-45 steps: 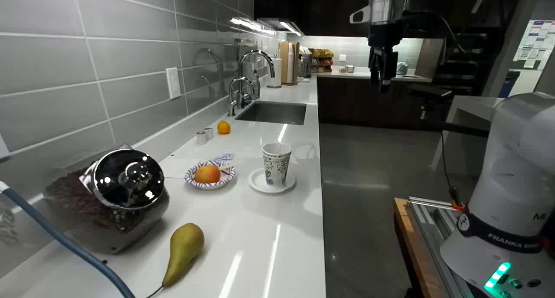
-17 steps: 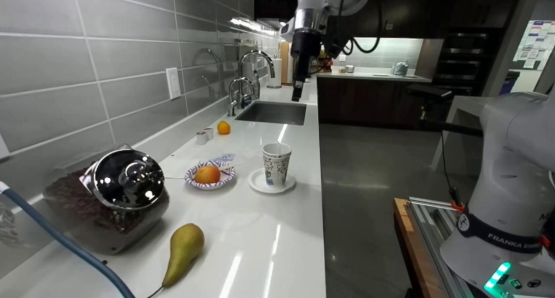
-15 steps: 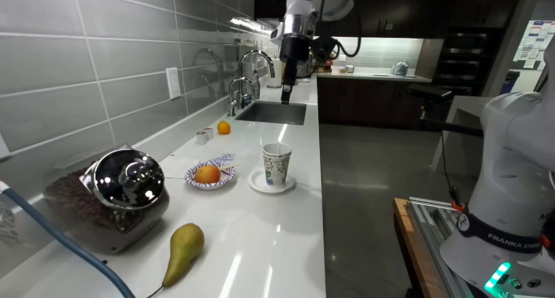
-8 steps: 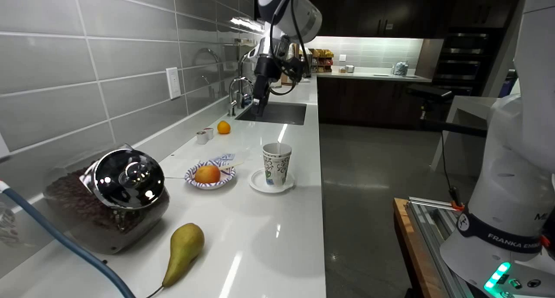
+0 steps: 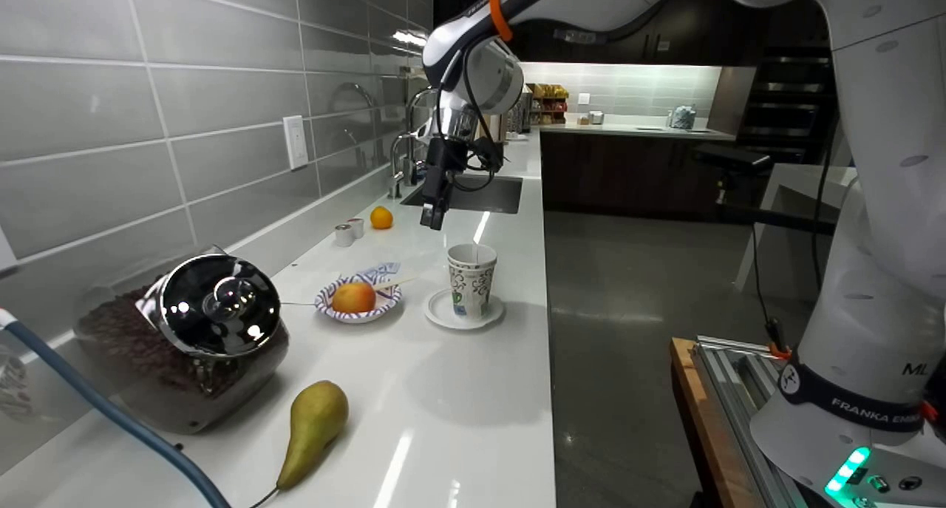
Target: Pick up the spoon and put it in the cup
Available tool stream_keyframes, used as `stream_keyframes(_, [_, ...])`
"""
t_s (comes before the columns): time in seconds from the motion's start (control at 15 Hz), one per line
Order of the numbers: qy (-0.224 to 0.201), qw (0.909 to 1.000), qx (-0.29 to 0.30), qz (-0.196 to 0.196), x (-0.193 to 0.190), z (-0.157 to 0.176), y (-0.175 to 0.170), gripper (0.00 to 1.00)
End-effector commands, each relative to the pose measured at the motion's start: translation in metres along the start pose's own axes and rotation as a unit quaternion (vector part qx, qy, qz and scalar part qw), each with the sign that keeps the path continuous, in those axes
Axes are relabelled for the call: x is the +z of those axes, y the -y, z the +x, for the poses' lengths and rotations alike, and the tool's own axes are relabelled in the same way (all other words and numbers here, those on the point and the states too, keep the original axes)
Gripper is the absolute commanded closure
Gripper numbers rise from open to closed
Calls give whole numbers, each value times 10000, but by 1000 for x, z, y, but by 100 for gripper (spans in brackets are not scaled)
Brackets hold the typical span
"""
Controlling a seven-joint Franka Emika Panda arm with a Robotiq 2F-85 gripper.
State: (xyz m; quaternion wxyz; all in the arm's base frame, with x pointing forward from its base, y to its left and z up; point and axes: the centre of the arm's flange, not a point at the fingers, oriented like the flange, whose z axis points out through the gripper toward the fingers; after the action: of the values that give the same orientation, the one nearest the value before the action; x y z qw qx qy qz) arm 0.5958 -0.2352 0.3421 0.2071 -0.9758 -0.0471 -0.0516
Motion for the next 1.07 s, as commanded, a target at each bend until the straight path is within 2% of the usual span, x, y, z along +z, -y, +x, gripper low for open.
stream_keyframes(0.0, [83,9999,65,67,7,-1,-3,0])
stream_keyframes(0.4, [109,9999,88,98,12,-1,-6,0])
stream_keyframes(0.67, [197,9978,91,624,40,9,-7,0])
stream_keyframes(0.93, [62,9959,185,880,60,17,-10,0])
stream_keyframes(1.0, [5,9954,219,931,63,20,-12,7])
